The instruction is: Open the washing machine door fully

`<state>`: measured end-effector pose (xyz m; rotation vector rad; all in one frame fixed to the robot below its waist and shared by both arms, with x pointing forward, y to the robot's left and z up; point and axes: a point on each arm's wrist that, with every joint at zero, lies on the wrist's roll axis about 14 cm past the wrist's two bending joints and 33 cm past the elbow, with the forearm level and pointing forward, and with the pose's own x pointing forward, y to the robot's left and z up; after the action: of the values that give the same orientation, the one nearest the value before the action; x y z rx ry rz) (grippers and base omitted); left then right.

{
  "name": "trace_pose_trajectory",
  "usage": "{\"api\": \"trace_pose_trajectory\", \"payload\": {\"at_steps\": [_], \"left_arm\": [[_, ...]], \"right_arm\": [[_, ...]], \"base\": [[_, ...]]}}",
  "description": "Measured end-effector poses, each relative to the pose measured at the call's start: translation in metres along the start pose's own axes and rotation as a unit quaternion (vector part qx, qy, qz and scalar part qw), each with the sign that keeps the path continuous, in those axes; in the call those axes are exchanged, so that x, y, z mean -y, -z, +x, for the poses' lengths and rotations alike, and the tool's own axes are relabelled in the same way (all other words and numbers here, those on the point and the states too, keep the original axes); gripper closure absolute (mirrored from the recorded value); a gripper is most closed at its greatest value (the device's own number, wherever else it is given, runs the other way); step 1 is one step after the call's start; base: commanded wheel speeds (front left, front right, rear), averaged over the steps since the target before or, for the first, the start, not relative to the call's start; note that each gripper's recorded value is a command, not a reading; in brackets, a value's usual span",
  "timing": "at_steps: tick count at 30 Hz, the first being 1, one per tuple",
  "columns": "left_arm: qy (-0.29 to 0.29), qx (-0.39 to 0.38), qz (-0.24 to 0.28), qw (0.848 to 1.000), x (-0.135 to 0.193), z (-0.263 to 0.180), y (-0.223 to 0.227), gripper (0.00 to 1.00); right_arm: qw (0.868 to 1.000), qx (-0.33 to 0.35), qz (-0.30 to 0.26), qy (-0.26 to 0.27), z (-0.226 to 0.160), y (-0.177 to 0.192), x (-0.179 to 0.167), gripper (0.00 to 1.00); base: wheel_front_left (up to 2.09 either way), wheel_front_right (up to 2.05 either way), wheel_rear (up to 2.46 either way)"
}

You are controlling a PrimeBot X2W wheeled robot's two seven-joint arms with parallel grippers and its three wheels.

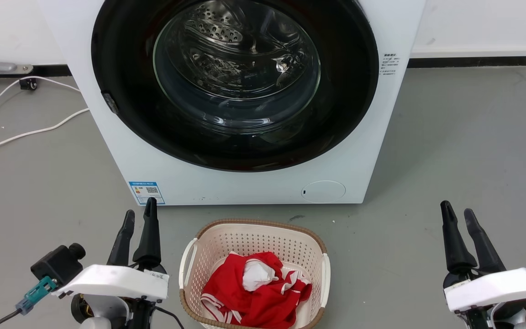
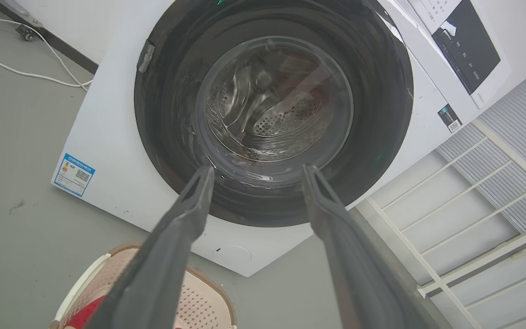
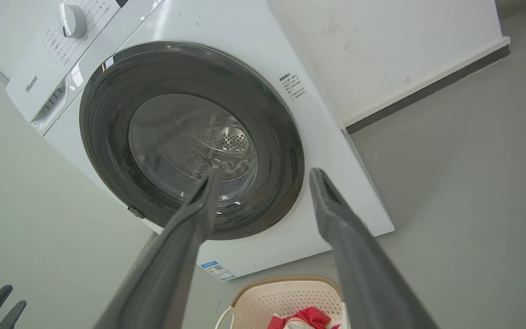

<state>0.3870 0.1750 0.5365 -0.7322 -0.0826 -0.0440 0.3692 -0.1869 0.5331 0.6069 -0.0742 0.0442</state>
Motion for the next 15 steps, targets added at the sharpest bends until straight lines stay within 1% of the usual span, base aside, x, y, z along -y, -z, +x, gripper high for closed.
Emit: {"api": "trace_pose_trajectory", "payload": {"at_steps": [15], "left_arm": [[0.009, 0.007, 0.106, 0.994, 0.0046, -0.0012, 0.0009, 0.0]], "right_arm": [[0.994, -0.01, -0.106, -0.008, -0.0004, 0.0035, -0.0027, 0.0]], "base": [[0.0, 0.0, 0.0]]}}
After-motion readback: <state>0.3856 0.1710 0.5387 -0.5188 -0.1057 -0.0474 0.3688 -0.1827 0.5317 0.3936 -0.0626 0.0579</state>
